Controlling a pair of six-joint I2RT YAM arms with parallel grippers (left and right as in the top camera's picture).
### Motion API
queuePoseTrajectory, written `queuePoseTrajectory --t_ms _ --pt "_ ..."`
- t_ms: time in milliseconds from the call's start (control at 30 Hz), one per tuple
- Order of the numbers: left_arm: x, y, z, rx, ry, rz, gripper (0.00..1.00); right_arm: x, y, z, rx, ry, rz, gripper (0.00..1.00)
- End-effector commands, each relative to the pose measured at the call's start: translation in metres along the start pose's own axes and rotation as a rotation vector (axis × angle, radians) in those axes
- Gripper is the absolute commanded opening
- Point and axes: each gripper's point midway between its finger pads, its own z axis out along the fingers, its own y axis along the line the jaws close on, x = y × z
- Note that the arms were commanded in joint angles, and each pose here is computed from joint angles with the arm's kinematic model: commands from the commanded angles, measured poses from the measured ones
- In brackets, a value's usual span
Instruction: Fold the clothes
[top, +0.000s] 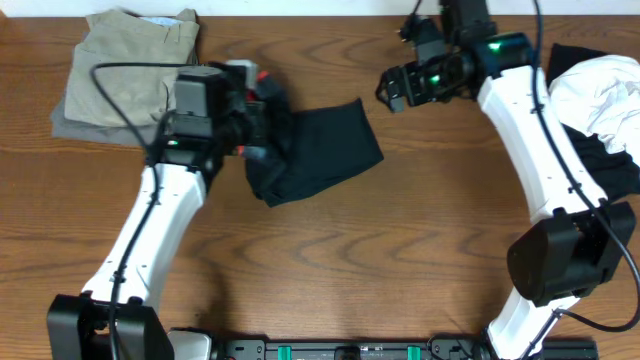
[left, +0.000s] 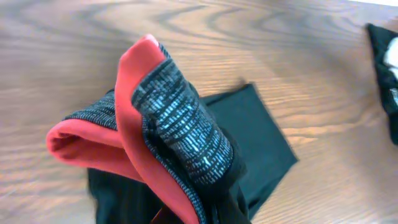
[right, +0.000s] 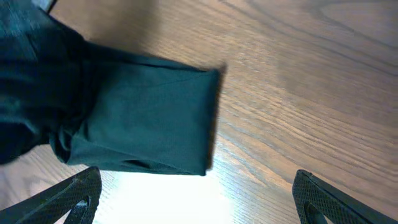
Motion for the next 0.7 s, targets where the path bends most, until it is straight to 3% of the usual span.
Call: queuePoseTrajectory --t_ms 0,367,400,433,467,500,533,667 --pt "-0.008 -0.017 0.011 0.009 -0.023 0.011 0.06 -0.007 -0.005 -0.020 -0.031 -0.046 0.036 0.97" --pt "0.025 -0.047 0.087 0.082 0.047 0.029 0.08 0.001 -0.019 -0.030 -0.013 -0.030 0.074 0.98" --pt "0.029 -0.048 0.093 0.086 0.052 0.032 0.17 0.001 -0.020 -0.030 -0.013 -0.030 0.073 0.98" --pt "0.031 -0.049 0.098 0.090 0.056 0.036 0.34 0.001 -0.020 -0.030 -0.012 -0.032 0.073 0.98" --pt "0.033 -0.051 0.101 0.094 0.057 0.040 0.52 0.000 -0.020 -0.030 -0.012 -0.033 0.073 0.98" --pt "0.033 -0.054 0.103 0.099 0.054 0.046 0.81 0.000 -0.021 -0.030 -0.009 -0.034 0.073 0.98" --pt "0.033 -0.055 0.104 0.102 0.049 0.048 0.98 0.000 -0.021 -0.031 -0.008 -0.036 0.074 0.98" --pt "0.020 -0.055 0.102 0.109 0.004 0.053 0.98 0.000 -0.023 -0.031 -0.007 -0.036 0.077 0.98"
